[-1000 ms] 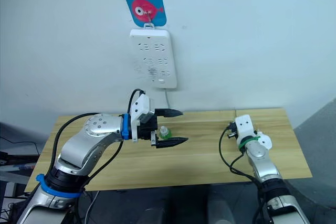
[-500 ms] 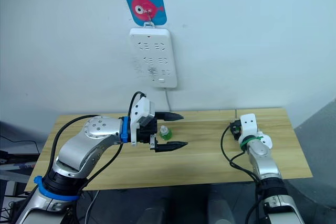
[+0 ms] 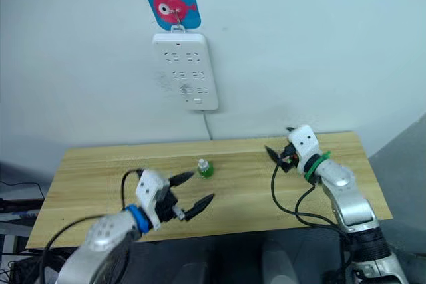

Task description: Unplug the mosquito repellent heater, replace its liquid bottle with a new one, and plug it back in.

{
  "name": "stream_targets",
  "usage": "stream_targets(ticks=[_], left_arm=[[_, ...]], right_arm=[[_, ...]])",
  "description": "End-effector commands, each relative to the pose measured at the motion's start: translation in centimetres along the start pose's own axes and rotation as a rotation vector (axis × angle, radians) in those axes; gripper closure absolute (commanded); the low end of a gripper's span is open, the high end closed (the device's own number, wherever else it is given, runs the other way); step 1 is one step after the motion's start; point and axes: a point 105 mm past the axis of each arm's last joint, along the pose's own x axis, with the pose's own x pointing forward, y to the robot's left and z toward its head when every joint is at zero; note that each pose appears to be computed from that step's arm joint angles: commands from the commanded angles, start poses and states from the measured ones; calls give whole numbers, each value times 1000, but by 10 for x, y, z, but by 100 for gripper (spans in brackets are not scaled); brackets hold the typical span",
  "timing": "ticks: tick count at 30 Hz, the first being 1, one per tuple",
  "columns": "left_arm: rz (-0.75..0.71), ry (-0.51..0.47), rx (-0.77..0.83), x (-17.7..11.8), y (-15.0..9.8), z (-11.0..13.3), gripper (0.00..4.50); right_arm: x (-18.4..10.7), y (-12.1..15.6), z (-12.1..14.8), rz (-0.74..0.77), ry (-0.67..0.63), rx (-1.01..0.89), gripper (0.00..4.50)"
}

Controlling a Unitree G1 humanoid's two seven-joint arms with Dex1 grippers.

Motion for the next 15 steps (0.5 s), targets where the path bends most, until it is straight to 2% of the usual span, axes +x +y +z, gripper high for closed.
stream_targets(ticks=[1, 6, 10, 15], left_arm=[[137, -45, 15, 8, 14, -6, 0], [222, -69, -31, 33, 29, -22, 0], [191, -93, -87, 59, 24, -31, 0], [220, -118, -89, 79, 24, -35, 0]], right_arm=[[-8, 50, 9, 293, 63, -37, 3], [-5, 62, 28, 356, 69, -12, 3], [5, 58, 48, 340, 57, -9, 3], [6, 57, 56, 326, 62, -18, 3]])
